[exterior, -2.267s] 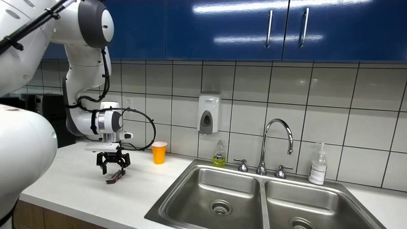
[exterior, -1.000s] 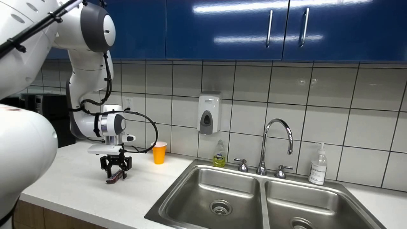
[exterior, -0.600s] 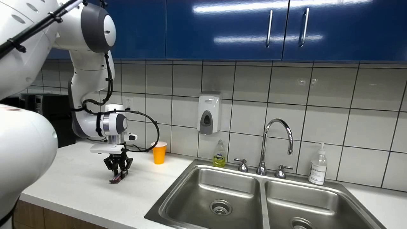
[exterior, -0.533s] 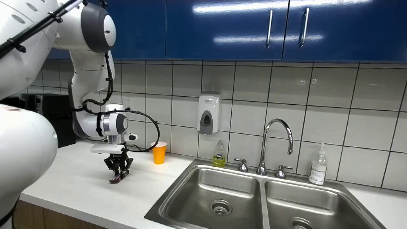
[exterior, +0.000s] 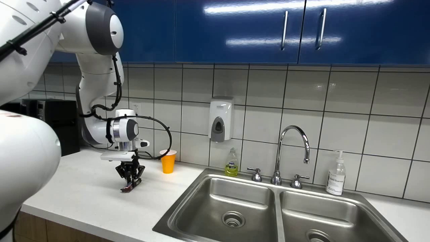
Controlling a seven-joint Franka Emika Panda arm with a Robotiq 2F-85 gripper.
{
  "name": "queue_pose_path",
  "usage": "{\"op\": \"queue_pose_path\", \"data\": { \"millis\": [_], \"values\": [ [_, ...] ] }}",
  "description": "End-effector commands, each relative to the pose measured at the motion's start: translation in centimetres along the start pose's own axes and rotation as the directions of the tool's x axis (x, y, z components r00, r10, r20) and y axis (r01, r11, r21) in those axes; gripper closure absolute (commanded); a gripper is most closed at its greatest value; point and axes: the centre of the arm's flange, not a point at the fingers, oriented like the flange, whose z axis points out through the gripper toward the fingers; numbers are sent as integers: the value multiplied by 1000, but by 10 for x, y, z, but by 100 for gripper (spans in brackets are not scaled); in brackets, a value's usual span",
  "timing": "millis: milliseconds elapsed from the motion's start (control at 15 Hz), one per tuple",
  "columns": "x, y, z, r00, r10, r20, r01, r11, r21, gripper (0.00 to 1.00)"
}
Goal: Put the snickers bar in the sink
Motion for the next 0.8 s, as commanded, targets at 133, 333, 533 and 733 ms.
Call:
{"op": "queue_pose_path", "data": {
  "millis": [133,333,533,733],
  "values": [
    [17,3,-40,996,82,-34,-82,997,-7,94],
    [17,7,-55,993,109,-45,-110,994,-12,94],
    [15,14,-60,988,147,-38,-148,989,-17,94],
    [19,30,-65,977,210,-43,-211,977,-20,94]
  ]
}}
